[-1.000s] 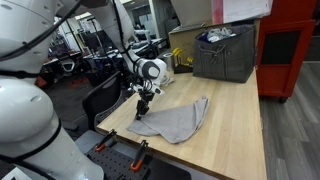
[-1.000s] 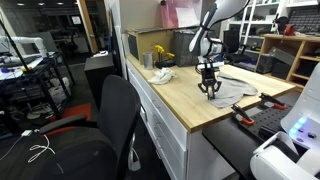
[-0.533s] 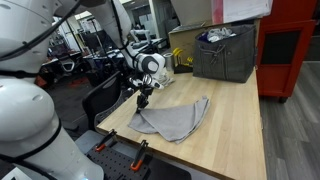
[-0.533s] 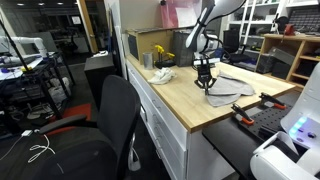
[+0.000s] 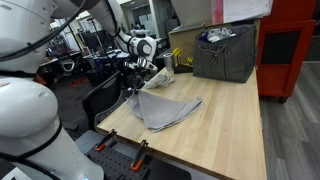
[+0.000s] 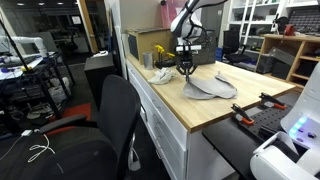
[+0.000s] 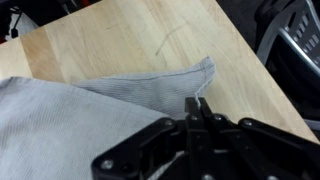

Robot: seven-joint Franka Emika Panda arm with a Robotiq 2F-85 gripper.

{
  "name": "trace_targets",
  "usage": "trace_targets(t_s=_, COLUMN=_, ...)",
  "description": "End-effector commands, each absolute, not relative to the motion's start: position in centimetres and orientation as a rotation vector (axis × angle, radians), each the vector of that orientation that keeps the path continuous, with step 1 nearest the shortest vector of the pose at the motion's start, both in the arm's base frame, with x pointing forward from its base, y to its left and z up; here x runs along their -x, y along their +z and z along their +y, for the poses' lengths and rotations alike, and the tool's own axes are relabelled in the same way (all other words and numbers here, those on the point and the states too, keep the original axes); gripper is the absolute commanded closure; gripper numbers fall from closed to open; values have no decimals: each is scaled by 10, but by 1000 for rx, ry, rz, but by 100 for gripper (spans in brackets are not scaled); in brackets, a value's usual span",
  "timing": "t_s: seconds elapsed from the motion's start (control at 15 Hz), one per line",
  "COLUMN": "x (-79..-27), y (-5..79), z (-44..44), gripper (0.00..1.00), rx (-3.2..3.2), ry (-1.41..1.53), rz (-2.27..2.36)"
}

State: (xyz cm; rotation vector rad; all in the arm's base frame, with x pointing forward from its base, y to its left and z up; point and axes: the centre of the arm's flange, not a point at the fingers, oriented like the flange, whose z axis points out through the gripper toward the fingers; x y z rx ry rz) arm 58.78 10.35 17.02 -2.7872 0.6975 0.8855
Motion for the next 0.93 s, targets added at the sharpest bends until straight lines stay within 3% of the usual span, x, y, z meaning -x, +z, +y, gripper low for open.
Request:
trace_targets(t_s=0.0, x=-622, y=195, z=125, gripper=99, rx=2807, ry=862, rz=655)
trace_targets(t_s=0.07, x=-625, y=202, z=130, gripper=99, rx=2811, ry=842, rz=618)
trace_targets(t_s=0.13, x=-627, y=207, z=133, gripper=71, rx=2817, ry=823, rz=589)
trace_targets(t_s=0.27, x=-627, y=220, z=136, gripper=63, rx=2836, ry=784, rz=547)
trace_targets(t_s=0.73, x=-609, y=237, z=129, gripper=11, rx=3009, ry=670, rz=137)
trace_targets(t_s=0.87, x=-604, y=239, z=131, gripper=0, rx=3037, ry=642, rz=-9)
